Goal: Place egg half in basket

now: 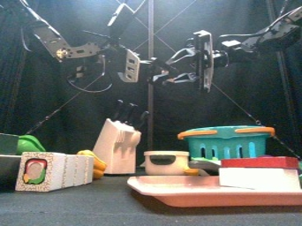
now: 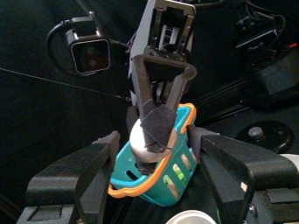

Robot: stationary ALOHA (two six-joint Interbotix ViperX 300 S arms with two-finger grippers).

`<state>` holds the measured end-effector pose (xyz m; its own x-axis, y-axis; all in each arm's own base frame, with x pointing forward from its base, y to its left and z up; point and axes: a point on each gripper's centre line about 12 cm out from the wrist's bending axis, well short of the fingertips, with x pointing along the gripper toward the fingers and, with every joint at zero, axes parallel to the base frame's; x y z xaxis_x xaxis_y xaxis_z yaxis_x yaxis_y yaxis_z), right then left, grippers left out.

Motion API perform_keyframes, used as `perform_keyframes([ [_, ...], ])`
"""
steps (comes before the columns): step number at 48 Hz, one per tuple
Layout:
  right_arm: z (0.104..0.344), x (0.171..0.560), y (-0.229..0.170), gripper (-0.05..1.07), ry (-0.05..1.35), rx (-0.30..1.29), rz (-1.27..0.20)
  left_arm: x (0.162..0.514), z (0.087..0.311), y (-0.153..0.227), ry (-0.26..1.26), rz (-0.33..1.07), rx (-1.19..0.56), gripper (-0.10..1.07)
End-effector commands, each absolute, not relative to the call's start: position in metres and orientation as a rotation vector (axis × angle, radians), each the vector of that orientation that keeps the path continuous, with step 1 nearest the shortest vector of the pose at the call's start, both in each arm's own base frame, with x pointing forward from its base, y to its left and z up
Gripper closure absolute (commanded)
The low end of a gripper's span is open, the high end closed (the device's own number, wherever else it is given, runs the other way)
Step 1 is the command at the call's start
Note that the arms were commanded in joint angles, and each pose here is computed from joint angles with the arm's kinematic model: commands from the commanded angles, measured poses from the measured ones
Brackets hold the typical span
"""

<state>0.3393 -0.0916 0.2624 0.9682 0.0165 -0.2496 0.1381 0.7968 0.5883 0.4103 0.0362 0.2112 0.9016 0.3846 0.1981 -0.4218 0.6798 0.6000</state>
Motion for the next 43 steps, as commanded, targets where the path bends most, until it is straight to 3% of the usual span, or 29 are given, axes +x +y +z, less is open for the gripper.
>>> perform_keyframes([
  [1,0.271,0.338,-0.092,0.44,0.224,0.641,-0.063,0.409,0.216,0.039,-0.069,0.482,0.671,0.02],
  [11,0.268,0.32,-0.112,0.44,0.216,0.637,-0.17,0.394,0.211,0.037,-0.037,0.524,0.627,0.02],
  [27,0.26,0.255,-0.183,0.44,0.192,0.634,-0.616,0.369,0.209,-0.003,-0.031,0.497,0.55,0.02],
  [43,0.223,0.233,-0.219,0.43,0.351,0.625,-0.959,0.35,0.22,-0.025,-0.04,0.554,0.428,0.02],
])
